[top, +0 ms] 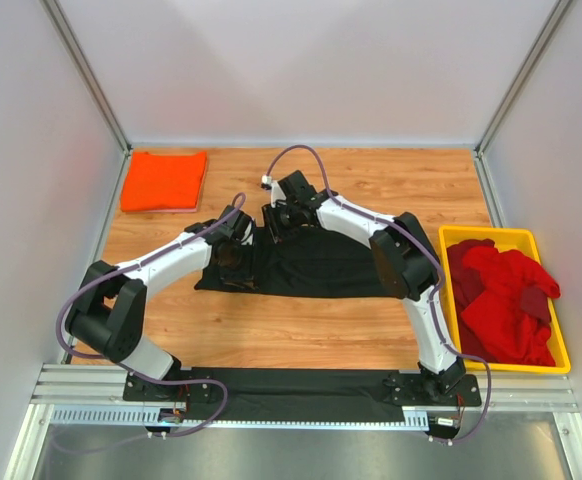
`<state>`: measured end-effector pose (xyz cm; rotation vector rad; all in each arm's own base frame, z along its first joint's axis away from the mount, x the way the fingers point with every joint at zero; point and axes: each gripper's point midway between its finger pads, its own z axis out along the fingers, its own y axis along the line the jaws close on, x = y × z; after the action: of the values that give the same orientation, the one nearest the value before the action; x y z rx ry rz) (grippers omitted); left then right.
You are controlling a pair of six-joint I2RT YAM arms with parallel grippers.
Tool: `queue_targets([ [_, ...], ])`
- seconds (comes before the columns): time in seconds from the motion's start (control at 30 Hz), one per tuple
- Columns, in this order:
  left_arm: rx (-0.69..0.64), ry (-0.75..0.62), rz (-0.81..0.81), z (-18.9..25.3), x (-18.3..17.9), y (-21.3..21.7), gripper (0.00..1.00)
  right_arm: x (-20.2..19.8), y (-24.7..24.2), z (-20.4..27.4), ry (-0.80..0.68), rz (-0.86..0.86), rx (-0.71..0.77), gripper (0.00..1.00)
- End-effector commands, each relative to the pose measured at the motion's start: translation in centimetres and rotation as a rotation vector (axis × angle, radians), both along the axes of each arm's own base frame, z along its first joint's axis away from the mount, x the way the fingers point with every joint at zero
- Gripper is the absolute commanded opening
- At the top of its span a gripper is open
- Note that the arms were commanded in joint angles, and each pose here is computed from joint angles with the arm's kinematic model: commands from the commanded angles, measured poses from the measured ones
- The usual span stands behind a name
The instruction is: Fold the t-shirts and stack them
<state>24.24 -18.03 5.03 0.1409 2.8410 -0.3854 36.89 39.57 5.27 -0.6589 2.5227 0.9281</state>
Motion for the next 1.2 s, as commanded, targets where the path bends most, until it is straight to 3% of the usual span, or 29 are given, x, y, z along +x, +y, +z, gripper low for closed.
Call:
queue_targets([
  [0.0,-0.012,-0.035,0.009,1.3,0.8,-0.3,0.41,0.8,0.3,1.0,-0.038,0.004,0.029,0.27],
  [0.23,-0.029,-0.036,-0.026,1.0,0.7,-0.7,0.42,0.5,0.0,1.1,-0.038,-0.001,0.03,0.11],
  [0.73,-0.007,0.021,-0.035,-0.5,0.5,-0.8,0.41,0.8,0.0,1.6,-0.038,-0.011,0.032,0.09],
  [0.77,-0.001,0.029,-0.025,-0.6,0.4,-0.6,0.38,0.8,0.0,1.7,-0.039,-0.01,0.032,0.09],
  [0.87,0.024,0.028,-0.002,-0.4,0.6,-0.3,0.11,0.7,-0.1,1.8,-0.039,-0.009,0.03,0.09],
  [0.93,0.04,0.013,0.017,0.0,1.0,0.0,0.0,0.8,-0.1,1.9,-0.042,-0.01,0.031,0.09],
  [1.17,0.104,0.015,0.128,1.4,2.6,1.4,0.0,1.0,-0.2,1.6,-0.046,-0.021,0.02,0.04],
])
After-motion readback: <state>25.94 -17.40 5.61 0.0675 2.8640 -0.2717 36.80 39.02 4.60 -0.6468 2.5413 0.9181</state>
